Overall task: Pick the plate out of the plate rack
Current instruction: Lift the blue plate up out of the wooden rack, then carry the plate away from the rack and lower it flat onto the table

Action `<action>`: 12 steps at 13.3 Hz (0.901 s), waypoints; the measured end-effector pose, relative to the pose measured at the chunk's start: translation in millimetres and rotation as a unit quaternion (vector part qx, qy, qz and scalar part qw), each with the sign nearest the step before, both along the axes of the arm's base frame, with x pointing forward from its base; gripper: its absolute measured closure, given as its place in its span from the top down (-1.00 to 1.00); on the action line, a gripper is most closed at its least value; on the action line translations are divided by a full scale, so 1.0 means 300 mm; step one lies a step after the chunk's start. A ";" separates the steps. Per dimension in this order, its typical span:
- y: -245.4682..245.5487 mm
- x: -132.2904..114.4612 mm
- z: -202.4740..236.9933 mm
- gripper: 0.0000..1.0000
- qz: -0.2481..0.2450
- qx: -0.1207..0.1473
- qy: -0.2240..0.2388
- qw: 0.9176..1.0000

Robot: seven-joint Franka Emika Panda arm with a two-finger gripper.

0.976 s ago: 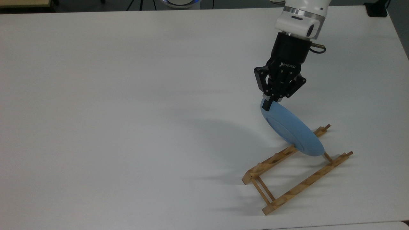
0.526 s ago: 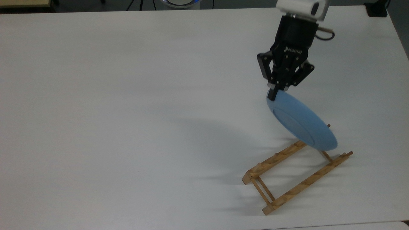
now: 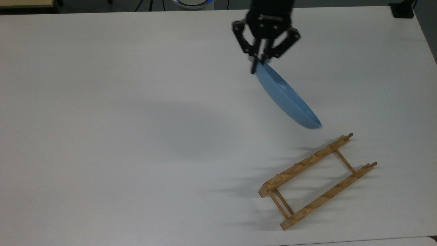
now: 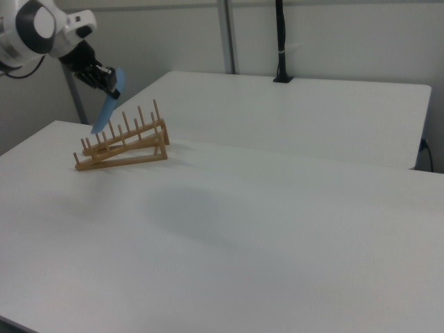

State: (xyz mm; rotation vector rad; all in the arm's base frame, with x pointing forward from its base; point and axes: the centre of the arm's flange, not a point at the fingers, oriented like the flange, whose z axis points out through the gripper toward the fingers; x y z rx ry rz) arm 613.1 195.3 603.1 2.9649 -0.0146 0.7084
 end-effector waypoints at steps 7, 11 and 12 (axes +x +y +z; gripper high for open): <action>-0.681 -0.094 -0.024 -0.85 0.140 0.056 0.207 0.967; -0.908 -0.129 -0.210 -0.85 0.162 0.083 0.252 0.950; -0.982 -0.144 -0.289 -0.85 0.163 0.095 0.270 0.944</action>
